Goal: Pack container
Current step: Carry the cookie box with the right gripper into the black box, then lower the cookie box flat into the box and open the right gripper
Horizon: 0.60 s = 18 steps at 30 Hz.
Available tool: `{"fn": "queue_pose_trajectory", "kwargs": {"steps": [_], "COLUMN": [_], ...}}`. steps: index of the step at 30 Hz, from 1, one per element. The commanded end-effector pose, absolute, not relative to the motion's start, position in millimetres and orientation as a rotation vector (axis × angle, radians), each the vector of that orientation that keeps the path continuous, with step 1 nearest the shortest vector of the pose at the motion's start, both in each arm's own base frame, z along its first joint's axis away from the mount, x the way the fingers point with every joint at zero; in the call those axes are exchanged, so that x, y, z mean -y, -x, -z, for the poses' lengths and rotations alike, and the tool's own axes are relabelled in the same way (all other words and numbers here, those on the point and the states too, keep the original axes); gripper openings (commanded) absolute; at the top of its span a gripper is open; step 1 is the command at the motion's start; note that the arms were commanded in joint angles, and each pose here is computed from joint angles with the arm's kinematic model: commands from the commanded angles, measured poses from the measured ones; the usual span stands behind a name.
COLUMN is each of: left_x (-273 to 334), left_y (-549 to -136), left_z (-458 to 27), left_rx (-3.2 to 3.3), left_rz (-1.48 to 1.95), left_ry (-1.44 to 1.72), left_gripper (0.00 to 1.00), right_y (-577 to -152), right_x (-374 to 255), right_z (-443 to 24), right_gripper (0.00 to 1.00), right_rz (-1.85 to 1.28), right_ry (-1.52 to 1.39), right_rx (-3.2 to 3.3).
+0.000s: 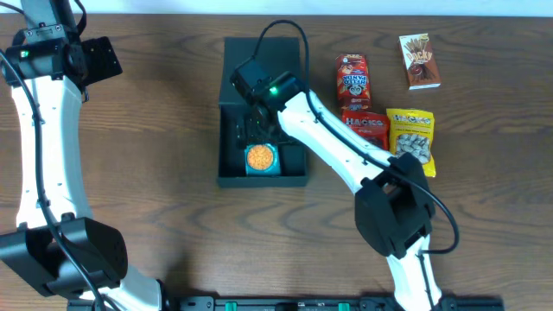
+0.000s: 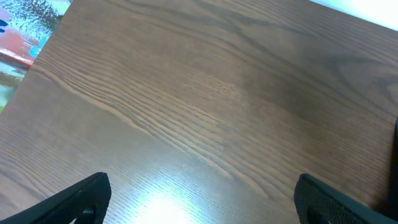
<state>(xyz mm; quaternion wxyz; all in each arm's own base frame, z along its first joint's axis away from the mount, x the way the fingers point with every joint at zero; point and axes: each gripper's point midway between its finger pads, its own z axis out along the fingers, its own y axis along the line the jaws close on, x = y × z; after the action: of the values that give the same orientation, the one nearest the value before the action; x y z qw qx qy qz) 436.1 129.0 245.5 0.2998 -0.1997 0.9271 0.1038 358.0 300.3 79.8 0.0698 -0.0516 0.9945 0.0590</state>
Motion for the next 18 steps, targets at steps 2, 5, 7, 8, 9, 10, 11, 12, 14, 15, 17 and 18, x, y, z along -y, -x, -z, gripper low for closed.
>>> {"fn": "queue_pose_trajectory", "kwargs": {"steps": [2, 5, 7, 8, 9, 10, 11, 12, 14, 15, 17, 18], "left_x": [-132.8, -132.8, -132.8, -132.8, -132.7, -132.4, -131.4, -129.6, -126.7, -125.1, -124.8, -124.9], "left_y": [-436.0, -436.0, -435.9, -435.9, -436.0, -435.9, -436.0, -436.4, -437.4, -438.0, -438.5, -438.6], "left_z": [-242.6, -242.6, -242.5, -242.5, -242.5, -242.4, -242.0, -241.6, -241.1, -241.0, -241.1, -241.2], "left_rx": [-2.469, -2.470, -2.470, -2.470, -2.470, -2.471, -2.473, -2.476, -2.478, -2.479, -2.478, -2.477], "left_rz": [-0.297, -0.298, -0.298, -0.298, -0.297, -0.295, -0.287, -0.274, -0.251, -0.238, -0.235, -0.235], "left_ry": [0.532, 0.531, 0.531, 0.532, 0.531, 0.531, 0.529, 0.525, 0.518, 0.514, 0.513, 0.513], "left_gripper": [0.95, 0.95, 0.95, 0.95, 0.95, 0.95, 0.95, 0.95, 0.95, 0.95, 0.95, 0.95], "right_y": [-359.6, -362.8, -362.1, -361.4, -361.1, -362.2, -364.7, -368.2, -374.7, -375.6, -374.4, -373.3], "right_x": [-305.4, -304.6, -302.2, -299.8, -294.7, -289.1, -283.1, -277.4, -267.2, -265.8, -261.8, -258.4], "right_z": [-86.0, -88.5, -88.2, -87.6, -86.9, -86.5, -86.3, -86.6, -87.0, -85.2, -78.7, -73.8], "right_gripper": [0.99, 0.98, 0.81, 0.71, 0.52, 0.31, 0.18, 0.09, 0.02, 0.02, 0.02, 0.02], "right_rz": [-0.193, -0.191, -0.178, -0.169, -0.146, -0.110, -0.066, -0.021, 0.055, 0.067, 0.095, 0.118], "right_ry": [0.199, 0.274, 0.320, 0.330, 0.322, 0.314, 0.306, 0.298, 0.281, 0.280, 0.282, 0.282], "right_rx": [-2.961, -2.945, -2.945, -2.951, -2.960, -2.960, -2.951, -2.938, -2.911, -2.906, -2.909, -2.911]}}
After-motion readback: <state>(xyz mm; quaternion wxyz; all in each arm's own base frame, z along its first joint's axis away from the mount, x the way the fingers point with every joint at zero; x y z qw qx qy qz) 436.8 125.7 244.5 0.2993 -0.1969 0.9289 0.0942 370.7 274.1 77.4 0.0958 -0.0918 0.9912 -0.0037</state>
